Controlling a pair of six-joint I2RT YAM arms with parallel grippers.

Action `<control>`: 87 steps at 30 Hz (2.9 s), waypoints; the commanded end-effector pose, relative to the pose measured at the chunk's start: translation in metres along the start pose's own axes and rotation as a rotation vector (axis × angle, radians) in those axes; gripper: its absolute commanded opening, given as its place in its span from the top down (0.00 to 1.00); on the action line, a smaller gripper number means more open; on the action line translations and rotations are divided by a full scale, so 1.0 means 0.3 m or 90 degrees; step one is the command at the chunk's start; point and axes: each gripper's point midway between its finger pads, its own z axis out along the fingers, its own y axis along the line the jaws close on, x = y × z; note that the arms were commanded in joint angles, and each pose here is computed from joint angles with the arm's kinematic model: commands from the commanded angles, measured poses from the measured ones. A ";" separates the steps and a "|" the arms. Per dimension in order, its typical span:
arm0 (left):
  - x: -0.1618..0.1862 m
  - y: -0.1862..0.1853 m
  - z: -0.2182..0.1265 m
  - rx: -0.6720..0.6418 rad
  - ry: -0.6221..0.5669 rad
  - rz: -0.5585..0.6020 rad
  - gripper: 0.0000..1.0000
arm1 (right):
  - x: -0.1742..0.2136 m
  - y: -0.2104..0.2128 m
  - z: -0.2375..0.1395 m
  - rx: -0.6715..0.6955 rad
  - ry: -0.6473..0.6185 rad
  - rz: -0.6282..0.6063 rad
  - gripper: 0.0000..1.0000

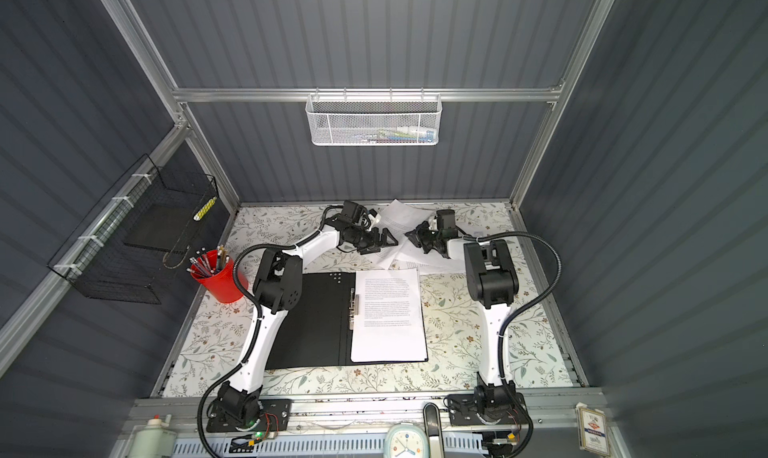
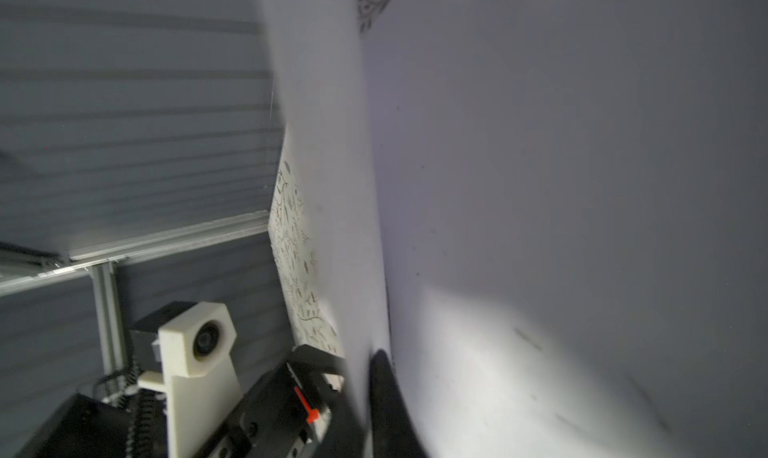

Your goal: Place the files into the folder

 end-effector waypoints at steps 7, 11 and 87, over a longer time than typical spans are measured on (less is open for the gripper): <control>-0.184 -0.155 -0.249 0.055 -0.077 0.012 0.00 | 0.008 0.142 -0.053 -0.019 0.007 -0.107 1.00; -0.206 -0.264 -0.389 0.063 -0.124 0.046 0.00 | 0.033 0.265 -0.120 -0.031 0.015 -0.177 1.00; 0.496 -0.167 -0.843 -0.223 -0.224 0.211 0.00 | 0.696 -0.211 -0.515 0.278 0.388 -0.349 1.00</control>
